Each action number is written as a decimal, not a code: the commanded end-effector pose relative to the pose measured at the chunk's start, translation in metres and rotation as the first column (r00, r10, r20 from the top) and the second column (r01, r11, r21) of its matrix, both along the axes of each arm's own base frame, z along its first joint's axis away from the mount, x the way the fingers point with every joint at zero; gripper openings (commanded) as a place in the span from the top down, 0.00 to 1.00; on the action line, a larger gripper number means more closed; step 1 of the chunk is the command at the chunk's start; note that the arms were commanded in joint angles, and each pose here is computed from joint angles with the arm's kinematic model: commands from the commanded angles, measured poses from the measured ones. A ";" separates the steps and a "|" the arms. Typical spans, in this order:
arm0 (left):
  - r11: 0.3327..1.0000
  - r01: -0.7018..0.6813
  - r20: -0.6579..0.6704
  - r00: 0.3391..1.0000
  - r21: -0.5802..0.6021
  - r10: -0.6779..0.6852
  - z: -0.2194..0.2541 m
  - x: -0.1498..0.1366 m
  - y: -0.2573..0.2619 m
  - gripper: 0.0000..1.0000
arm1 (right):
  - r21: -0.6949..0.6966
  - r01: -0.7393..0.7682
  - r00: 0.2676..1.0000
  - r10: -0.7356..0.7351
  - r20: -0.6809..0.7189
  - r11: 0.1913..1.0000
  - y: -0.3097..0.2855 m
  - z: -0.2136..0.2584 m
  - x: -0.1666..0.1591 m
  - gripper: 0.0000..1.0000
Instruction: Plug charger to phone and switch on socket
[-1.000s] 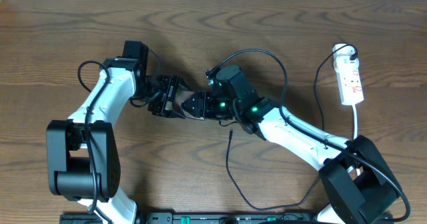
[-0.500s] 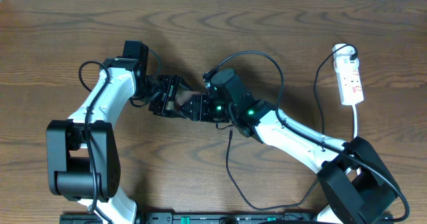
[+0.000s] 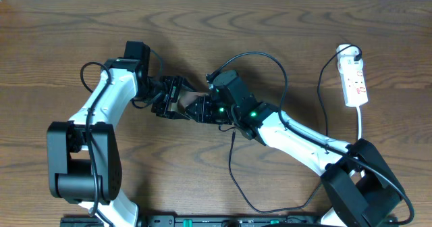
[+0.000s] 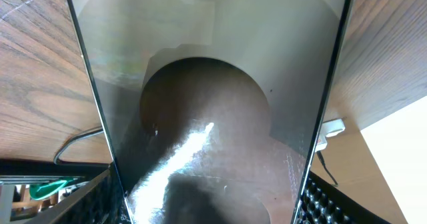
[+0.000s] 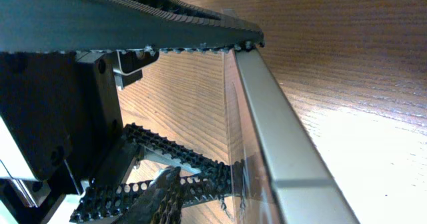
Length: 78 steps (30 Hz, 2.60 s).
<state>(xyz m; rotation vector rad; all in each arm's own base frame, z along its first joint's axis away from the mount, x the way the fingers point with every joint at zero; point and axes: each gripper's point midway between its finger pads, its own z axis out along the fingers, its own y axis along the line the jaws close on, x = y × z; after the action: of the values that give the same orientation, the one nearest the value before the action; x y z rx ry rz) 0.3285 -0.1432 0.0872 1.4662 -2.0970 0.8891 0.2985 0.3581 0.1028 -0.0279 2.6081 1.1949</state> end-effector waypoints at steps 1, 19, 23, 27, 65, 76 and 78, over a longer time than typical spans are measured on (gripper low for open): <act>0.999 0.012 0.024 1.000 -0.035 -0.011 0.011 -0.001 -0.004 0.93 | -0.003 -0.002 1.000 0.002 0.009 1.000 0.004 0.001 0.001 0.71; 0.999 0.022 0.035 0.999 -0.035 -0.021 0.012 -0.001 -0.005 0.92 | -0.002 -0.002 1.000 0.002 0.009 1.000 0.004 0.001 0.001 0.99; 0.999 0.022 0.035 0.999 -0.035 -0.021 0.012 -0.001 -0.005 0.93 | -0.002 -0.002 1.000 0.002 0.009 1.000 0.004 0.001 0.001 0.99; 0.999 0.022 0.035 0.999 -0.035 -0.021 0.012 -0.001 -0.005 0.45 | -0.001 -0.002 1.000 0.002 0.010 1.000 0.004 0.001 0.002 0.99; 0.962 0.272 0.931 0.359 -0.034 -0.068 0.193 0.068 0.033 0.07 | 0.687 0.302 0.938 -0.333 -0.092 0.661 -0.056 0.169 0.128 0.99; 0.985 0.171 0.967 0.255 -0.020 -0.025 0.221 0.096 0.043 0.07 | 0.727 0.413 0.902 -0.357 -0.243 0.549 -0.049 0.179 0.130 0.99; 0.987 0.158 0.971 0.239 -0.013 -0.026 0.223 0.099 0.045 0.07 | 0.732 0.423 0.897 -0.360 -0.257 0.533 -0.046 0.181 0.128 0.99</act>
<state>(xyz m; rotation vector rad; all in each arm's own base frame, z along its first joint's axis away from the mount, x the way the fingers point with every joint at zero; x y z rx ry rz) 0.4224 -0.1047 0.3041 0.5395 -2.7655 2.2595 0.4323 0.3007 0.2675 0.7141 1.7993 1.9539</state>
